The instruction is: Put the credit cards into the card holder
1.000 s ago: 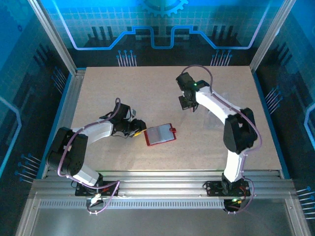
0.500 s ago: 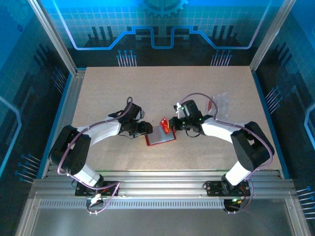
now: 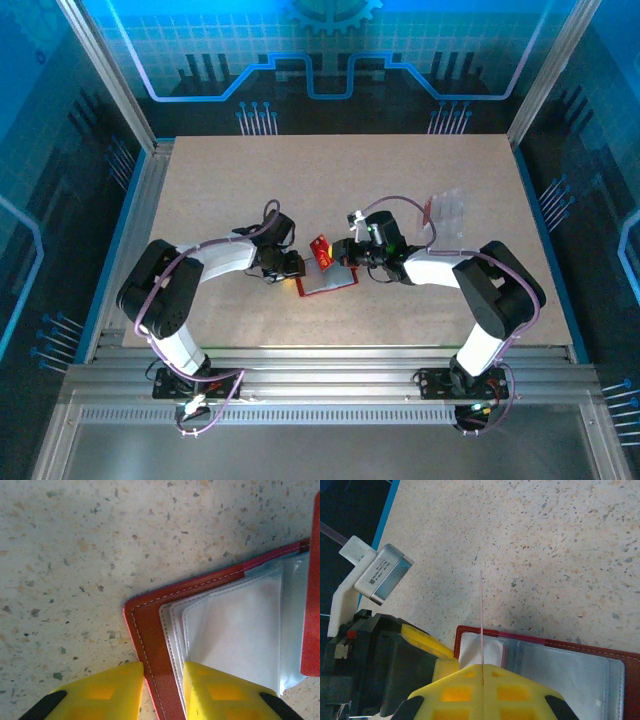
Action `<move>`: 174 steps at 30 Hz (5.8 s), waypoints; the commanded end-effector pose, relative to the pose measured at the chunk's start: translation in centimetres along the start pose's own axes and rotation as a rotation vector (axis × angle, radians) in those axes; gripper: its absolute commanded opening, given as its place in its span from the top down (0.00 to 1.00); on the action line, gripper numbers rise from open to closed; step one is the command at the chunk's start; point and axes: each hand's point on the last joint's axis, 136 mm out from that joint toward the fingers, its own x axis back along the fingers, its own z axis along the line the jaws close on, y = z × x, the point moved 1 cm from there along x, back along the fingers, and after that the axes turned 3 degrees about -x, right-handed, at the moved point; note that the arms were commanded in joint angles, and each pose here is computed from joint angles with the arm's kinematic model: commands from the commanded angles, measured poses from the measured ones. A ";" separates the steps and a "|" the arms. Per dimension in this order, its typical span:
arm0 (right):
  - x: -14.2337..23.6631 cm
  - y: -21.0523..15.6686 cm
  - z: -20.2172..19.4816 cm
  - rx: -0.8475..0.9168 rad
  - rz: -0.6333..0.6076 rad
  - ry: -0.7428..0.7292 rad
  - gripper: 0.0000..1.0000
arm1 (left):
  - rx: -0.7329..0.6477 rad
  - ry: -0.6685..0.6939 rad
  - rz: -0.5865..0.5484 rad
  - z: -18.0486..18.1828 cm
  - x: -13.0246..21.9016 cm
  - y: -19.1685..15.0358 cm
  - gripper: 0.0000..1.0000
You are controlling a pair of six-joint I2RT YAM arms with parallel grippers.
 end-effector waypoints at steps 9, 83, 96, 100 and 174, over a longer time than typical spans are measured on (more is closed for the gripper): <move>-0.5 -0.4 -1.1 0.006 -0.015 -0.031 1.00 | -0.012 0.037 0.028 0.6 -0.8 -0.5 0.76; 1.7 -7.8 -3.6 -0.143 0.191 -0.089 1.00 | 0.012 0.018 0.046 0.6 -1.6 -0.8 0.76; 3.2 -9.3 -4.6 -0.148 0.288 -0.158 1.00 | 0.013 0.020 0.045 0.6 -1.6 -0.9 0.76; 3.8 -9.2 -4.5 -0.142 0.297 -0.168 1.00 | 0.014 0.021 0.044 0.7 -1.6 -0.9 0.76; 4.0 -3.9 -0.4 -0.033 0.277 -0.049 1.00 | 0.020 0.019 0.055 1.0 -2.3 -1.2 0.77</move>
